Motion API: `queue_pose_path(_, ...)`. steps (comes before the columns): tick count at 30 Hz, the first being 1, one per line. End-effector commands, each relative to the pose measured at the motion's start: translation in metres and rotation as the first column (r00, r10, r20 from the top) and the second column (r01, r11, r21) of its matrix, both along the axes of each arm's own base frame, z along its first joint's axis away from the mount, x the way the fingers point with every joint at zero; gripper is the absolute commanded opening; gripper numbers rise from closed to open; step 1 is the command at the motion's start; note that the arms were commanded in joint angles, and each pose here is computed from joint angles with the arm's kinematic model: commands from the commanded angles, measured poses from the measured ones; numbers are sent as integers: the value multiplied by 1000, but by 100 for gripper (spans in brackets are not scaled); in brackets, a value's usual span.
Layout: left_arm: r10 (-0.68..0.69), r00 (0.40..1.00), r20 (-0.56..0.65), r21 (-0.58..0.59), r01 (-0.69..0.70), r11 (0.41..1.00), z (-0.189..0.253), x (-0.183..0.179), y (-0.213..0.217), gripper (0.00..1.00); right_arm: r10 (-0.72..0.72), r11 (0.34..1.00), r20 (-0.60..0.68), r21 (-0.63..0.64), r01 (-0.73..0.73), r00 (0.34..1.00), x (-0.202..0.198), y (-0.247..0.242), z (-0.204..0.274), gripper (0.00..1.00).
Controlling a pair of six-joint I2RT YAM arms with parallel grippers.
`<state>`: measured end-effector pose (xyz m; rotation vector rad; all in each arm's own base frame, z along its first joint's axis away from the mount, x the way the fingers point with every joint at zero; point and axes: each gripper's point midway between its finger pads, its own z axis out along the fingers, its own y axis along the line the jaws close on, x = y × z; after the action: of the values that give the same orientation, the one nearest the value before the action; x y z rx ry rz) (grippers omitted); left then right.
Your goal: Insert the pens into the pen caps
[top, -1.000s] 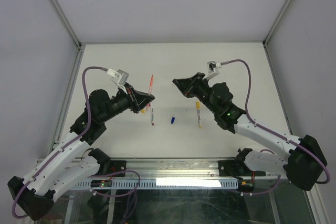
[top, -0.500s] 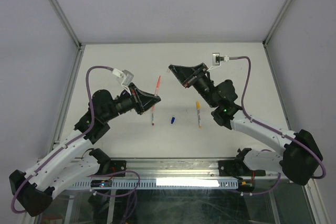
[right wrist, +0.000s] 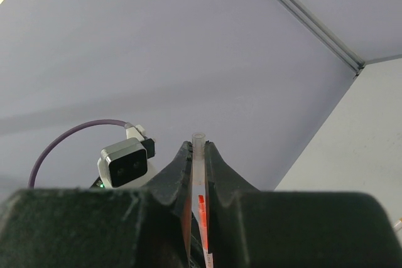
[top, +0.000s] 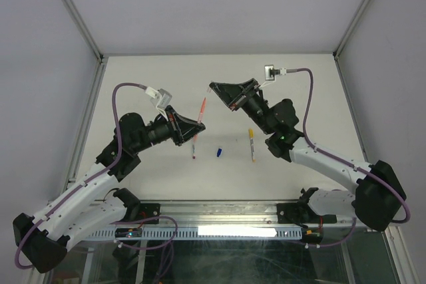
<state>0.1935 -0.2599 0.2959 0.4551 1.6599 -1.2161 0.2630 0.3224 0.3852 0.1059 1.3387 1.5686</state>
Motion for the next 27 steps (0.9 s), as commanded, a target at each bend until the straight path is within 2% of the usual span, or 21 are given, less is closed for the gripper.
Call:
queue_pose_path(1,-25,998,50,-41,27,999,17,-4,-3,0,41,996,72,73,-46,997,-12,1,36,0)
queue_pose_path(27,-12,998,58,-45,14,999,19,-4,-1,0,93,995,38,29,-94,995,-22,7,20,0)
